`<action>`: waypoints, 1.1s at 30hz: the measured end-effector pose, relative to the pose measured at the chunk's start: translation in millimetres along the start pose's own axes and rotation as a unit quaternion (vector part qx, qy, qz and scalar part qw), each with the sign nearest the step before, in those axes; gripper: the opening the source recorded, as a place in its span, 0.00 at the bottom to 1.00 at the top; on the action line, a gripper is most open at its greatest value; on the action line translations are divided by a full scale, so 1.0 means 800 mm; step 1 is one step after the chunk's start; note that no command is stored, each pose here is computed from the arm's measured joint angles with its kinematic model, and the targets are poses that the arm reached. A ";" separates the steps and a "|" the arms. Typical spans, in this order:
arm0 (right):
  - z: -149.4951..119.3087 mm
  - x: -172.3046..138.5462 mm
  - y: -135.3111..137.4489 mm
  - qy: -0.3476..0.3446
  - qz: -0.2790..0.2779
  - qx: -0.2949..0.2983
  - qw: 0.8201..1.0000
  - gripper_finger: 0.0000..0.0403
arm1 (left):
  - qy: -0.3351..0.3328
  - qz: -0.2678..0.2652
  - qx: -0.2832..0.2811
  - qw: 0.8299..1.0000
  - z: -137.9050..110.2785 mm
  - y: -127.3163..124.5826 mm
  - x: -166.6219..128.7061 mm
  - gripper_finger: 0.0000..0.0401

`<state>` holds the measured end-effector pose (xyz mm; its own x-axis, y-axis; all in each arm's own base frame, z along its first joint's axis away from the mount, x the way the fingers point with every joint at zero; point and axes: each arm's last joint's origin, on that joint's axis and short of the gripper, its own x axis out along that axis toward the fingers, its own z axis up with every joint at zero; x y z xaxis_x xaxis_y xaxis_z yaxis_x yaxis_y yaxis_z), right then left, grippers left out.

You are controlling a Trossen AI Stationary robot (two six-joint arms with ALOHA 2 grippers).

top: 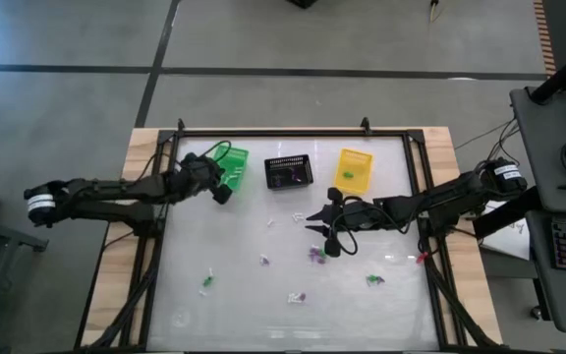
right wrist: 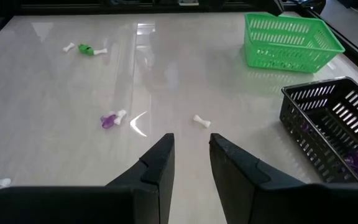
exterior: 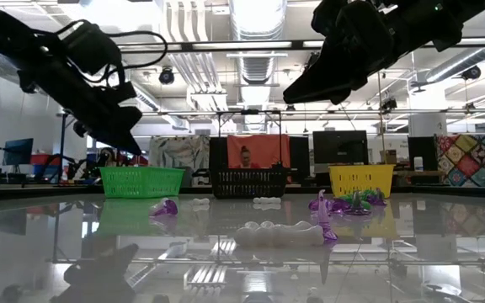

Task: Sort Halloween decoration
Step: Put the purple witch hat toy into the black basket

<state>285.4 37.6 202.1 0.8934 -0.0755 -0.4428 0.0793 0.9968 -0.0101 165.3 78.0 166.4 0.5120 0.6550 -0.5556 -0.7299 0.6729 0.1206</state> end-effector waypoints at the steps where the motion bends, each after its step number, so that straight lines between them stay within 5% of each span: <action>1: 0.002 0.000 0.000 -0.001 0.000 0.002 1.000 0.24 | 0.002 0.001 0.005 1.000 0.001 0.000 0.001 0.00; 6: 0.013 -0.001 -0.002 0.049 -0.012 0.067 0.996 0.24 | -0.026 -0.028 0.013 0.999 0.023 -0.007 -0.006 0.00; 10: 0.024 -0.008 -0.010 0.152 -0.047 0.134 0.978 0.24 | -0.061 -0.134 0.050 0.988 0.043 -0.022 -0.015 0.00; 13: 0.029 -0.018 -0.014 0.233 -0.089 0.192 0.949 0.24 | -0.089 -0.185 0.053 0.977 0.053 -0.030 -0.021 0.00; 20: 0.031 -0.048 -0.019 0.371 -0.162 0.304 0.863 0.24 | -0.103 -0.196 0.049 0.974 0.055 -0.035 -0.024 0.00; 33: -0.012 -0.038 -0.042 0.375 -0.209 0.367 0.825 0.41 | -0.126 -0.198 0.044 0.971 0.059 -0.035 -0.025 0.00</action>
<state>250.9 7.0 207.1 0.2173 -0.0963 -0.9714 0.8038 0.5822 0.1221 197.1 62.3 212.9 0.8475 0.3939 -0.3559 -0.4166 0.9090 0.0140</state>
